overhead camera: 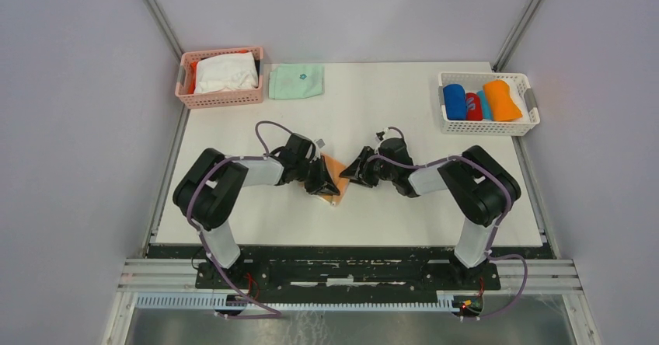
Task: Roll the towels
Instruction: Roll the towel at the center of the board.
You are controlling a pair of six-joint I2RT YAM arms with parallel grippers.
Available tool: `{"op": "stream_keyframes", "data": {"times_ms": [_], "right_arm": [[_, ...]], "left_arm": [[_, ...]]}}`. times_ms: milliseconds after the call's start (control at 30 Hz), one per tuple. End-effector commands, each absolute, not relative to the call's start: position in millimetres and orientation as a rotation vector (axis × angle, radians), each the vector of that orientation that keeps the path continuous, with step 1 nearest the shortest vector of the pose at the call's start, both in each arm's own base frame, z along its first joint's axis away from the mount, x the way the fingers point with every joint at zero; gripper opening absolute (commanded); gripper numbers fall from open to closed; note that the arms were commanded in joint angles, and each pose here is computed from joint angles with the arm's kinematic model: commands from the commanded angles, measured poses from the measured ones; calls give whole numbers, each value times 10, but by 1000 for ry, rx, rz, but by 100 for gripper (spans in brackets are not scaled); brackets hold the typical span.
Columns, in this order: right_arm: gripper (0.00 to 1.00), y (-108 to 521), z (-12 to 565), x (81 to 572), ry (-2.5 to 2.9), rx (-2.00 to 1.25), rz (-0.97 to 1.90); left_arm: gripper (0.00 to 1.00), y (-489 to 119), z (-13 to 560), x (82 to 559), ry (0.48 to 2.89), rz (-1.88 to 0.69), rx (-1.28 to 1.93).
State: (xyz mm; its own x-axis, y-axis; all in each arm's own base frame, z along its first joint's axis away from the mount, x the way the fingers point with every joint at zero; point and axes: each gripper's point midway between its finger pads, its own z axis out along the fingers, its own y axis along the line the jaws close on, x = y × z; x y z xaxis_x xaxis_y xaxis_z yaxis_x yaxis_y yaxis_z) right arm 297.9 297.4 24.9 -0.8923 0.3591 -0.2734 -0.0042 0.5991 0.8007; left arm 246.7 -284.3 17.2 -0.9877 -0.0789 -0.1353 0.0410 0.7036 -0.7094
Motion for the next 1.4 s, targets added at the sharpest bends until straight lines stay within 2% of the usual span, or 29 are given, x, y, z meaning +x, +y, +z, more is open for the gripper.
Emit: {"op": "stream_keyframes", "data": {"times_ms": [0,167,300,567,833,1033,1200,1367], "right_arm": [[48,2775,-127,2998,2461,444,1057],[47,2692,-266,2992,2490,491,980],[37,2624,-328,2971,2538,496,902],[13,2499,-280,2923,2625,517,756],[10,2505,-184,2913,2703,453,650],[10,2530,-162,2872,2731,435,626],[10,2545,-126,2871,2746,430,605],[10,2555,-111,2853,2761,436,601]], "left_arm": [[3,-2755,31,2470,2828,-1085,-136],[3,-2732,-8,2458,2850,-1095,-171],[3,-2721,-43,2437,2868,-1099,-191],[21,-2588,6,2319,2875,-1034,-207],[29,-2269,-115,1873,2927,-941,-252],[37,-2162,122,1833,2866,-797,-203],[47,-2365,721,2009,2640,-545,24],[49,-2663,1077,2071,2436,-353,248]]}}
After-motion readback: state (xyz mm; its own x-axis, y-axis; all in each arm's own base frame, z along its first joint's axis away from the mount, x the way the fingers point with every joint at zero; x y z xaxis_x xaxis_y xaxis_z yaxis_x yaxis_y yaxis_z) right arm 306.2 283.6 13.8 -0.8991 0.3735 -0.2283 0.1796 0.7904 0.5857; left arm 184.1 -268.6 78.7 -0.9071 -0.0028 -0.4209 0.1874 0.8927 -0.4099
